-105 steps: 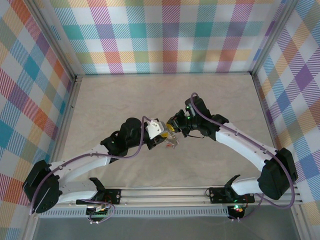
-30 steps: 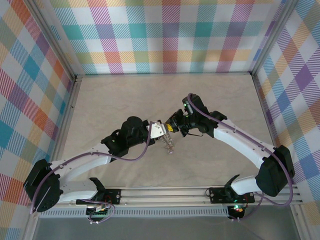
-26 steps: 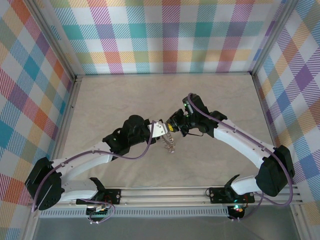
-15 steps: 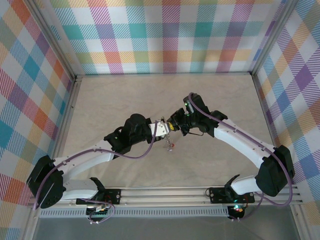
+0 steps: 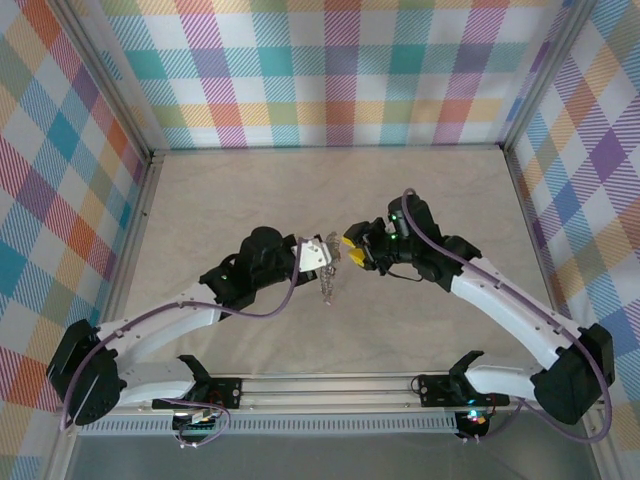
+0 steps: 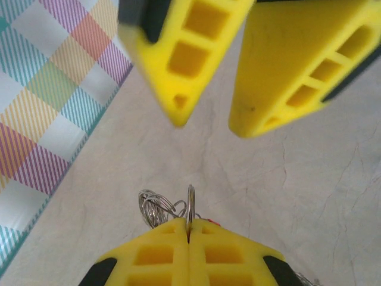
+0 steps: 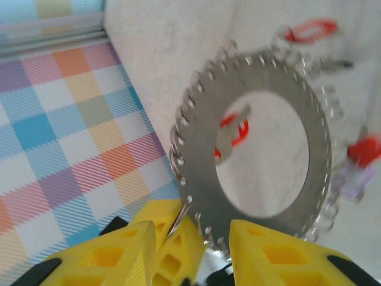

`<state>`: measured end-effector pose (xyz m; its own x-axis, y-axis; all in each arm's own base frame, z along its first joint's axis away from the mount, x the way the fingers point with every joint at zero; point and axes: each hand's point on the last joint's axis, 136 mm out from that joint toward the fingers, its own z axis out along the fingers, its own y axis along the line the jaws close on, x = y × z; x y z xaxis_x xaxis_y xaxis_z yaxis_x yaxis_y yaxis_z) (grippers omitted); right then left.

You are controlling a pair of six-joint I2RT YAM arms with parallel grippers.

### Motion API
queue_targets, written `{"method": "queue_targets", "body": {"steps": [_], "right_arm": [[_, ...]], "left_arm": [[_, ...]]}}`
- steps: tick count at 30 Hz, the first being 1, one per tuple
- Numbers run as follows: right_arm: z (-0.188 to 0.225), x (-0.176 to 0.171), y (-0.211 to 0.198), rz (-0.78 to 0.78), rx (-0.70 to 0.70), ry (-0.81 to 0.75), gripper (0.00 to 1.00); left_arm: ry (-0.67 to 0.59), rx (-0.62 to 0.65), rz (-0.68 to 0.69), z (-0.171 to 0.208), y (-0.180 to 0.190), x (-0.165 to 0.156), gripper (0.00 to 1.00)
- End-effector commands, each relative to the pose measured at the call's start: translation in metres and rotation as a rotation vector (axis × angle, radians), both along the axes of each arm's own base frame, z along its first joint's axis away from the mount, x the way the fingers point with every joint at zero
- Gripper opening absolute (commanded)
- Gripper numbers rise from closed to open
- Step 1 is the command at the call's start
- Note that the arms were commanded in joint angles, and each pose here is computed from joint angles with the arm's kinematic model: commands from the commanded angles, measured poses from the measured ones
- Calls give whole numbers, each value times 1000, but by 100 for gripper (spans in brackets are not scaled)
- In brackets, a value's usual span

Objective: Put the keys on the keyring

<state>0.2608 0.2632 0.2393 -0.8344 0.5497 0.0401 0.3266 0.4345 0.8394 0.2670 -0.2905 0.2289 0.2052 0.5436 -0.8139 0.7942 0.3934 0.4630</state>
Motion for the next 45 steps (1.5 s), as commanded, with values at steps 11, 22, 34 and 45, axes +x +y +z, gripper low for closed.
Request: {"method": "queue_targets", "body": {"steps": [11,22,34,45], "right_arm": [[37,-53,18,855,-398,-1550,45],[18,-83,22,1172,-426,-1822,43],[32,-81,31,1143,-374,-1866,35],[37,-76,39,1149,-384,-1857,32]], "left_arm": [[86,-138,-191,45,7,-31,0],[151,-99,-360,53,0,-58,0],[172,-91,-412,55,-2,-67,0],[182,-97,-454,58,-6,-70,0]]}}
